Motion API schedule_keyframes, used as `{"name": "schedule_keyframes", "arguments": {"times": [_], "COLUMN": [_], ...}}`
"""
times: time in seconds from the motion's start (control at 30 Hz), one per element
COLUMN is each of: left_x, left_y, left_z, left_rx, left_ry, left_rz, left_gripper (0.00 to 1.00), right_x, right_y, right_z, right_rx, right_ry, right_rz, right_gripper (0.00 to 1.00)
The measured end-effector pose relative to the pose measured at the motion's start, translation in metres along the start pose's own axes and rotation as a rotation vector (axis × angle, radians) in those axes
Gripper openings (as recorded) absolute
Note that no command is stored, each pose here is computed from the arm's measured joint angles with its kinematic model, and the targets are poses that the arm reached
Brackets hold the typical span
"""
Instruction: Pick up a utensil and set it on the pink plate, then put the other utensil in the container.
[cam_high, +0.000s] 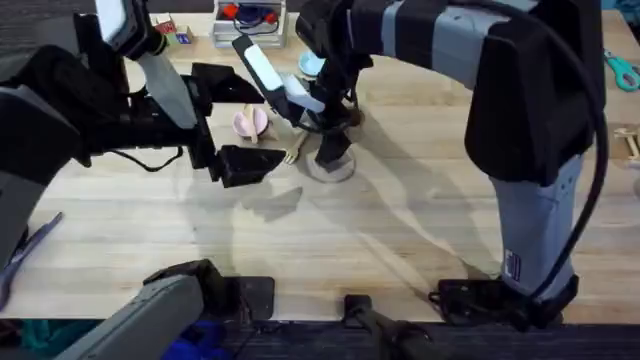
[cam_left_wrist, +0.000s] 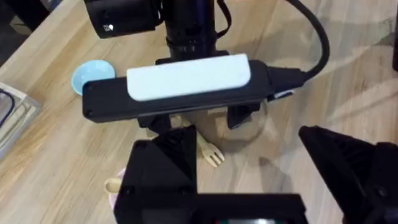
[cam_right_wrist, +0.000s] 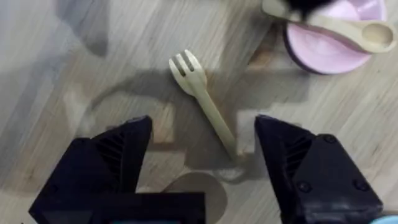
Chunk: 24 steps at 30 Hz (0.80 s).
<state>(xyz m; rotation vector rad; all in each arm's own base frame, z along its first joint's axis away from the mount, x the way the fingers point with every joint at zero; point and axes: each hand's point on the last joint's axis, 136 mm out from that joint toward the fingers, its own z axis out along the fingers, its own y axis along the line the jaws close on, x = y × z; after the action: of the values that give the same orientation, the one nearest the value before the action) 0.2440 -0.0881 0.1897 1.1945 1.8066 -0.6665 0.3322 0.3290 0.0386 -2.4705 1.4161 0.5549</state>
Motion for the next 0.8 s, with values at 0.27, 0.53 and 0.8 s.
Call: {"name": "schedule_keyframes", "arguments": {"times": [0.27, 0.53, 0.8], "left_x": [0.0, 0.0, 0.0], "left_y": [0.0, 0.0, 0.0], "left_z": [0.0, 0.0, 0.0], "left_rx": [0.0, 0.0, 0.0], "left_ry": [0.0, 0.0, 0.0], "left_rz": [0.0, 0.0, 0.0], "left_gripper": [0.994, 0.992, 0.993], "right_x": [-0.0007, -0.0009, -0.0008], "right_y": [0.0011, 0.0014, 0.0008], "right_z": [0.0003, 0.0004, 0.0002], "right_rx": [-0.004, -0.005, -0.003], "right_ry": [0.005, 0.008, 0.009], "right_rz": [0.002, 0.0, -0.001], "right_gripper": [0.932, 0.823, 0.451]}}
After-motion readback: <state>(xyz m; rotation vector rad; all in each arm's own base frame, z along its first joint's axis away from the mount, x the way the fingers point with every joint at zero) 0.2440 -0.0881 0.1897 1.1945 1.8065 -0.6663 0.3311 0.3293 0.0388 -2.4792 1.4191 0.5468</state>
